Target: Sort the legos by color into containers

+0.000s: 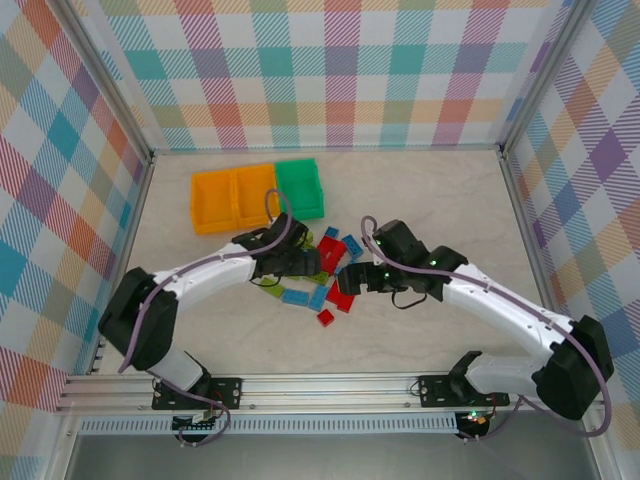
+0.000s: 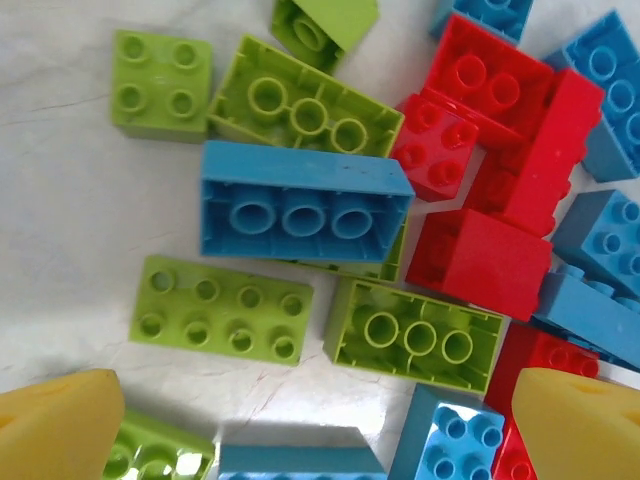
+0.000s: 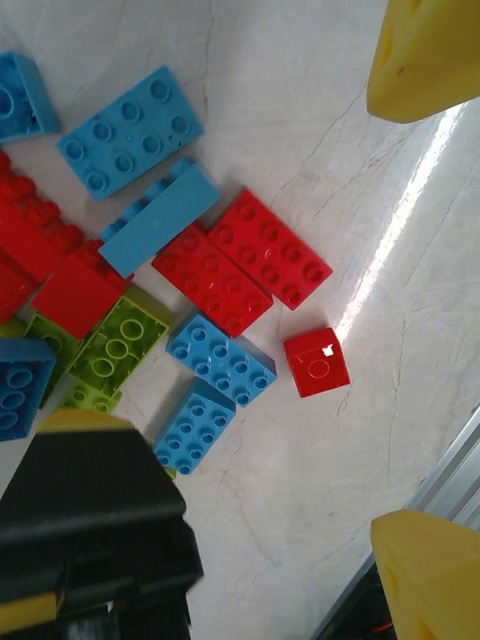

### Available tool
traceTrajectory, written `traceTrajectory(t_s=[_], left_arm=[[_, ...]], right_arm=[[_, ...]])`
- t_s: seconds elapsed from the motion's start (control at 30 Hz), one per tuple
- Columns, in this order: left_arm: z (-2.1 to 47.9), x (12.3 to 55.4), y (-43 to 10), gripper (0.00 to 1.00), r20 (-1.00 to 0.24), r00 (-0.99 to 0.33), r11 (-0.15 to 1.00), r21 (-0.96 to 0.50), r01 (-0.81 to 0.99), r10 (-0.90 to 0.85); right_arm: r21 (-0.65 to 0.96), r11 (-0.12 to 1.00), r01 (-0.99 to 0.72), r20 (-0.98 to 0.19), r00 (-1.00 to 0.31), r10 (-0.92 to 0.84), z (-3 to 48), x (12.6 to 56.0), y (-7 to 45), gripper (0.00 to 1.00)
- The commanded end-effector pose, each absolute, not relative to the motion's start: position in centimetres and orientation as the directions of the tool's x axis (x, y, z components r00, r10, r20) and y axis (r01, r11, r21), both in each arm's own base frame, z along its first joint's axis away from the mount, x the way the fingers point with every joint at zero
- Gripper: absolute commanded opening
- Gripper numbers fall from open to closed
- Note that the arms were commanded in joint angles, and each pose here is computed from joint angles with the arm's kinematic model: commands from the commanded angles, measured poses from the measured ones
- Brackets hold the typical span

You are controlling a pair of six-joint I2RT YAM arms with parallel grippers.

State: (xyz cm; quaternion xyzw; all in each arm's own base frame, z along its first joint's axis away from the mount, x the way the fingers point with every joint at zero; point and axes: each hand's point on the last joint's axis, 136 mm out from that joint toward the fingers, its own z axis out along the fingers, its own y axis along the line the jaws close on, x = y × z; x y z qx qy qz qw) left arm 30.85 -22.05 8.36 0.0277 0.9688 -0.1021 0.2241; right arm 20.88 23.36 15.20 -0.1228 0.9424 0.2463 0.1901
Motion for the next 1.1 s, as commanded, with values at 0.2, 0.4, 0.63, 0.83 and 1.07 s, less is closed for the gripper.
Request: traceTrajectory(t_s=[0.2,0.4,0.63,0.83,1.07], left_arm=[[7.1,34.3,-21.6,1.00,-0.488,-0.863,0.989,0.006,0.146,0.130],[5.8,35.4,-21.9,0.94,-0.487,-0.860,0.988,0.041,0.150,0.151],[4.6,35.9,-22.3,0.76,-0.488,-0.861,0.989,0.036,0.145,0.144],[4.9,36.2,-22.4,0.64,-0.498,-0.856,0.990,0.031,0.138,0.135],[9.5,36.1,-21.8,0.56,-0.579,-0.811,0.992,-0.025,0.120,0.084]], right_arm=[[0.432,0.849,-0.305,-0.457,-0.885,-0.085,16.2,20.2,22.2,1.00],[0.425,0.848,-0.318,-0.474,-0.876,-0.092,16.6,20.6,22.4,1.00],[0.429,0.845,-0.319,-0.484,-0.871,-0.083,16.8,20.6,22.3,1.00],[0.432,0.841,-0.325,-0.492,-0.867,-0.082,17.1,20.6,22.3,1.00],[0.455,0.824,-0.338,-0.511,-0.857,-0.069,17.9,20.8,22.9,1.00]])
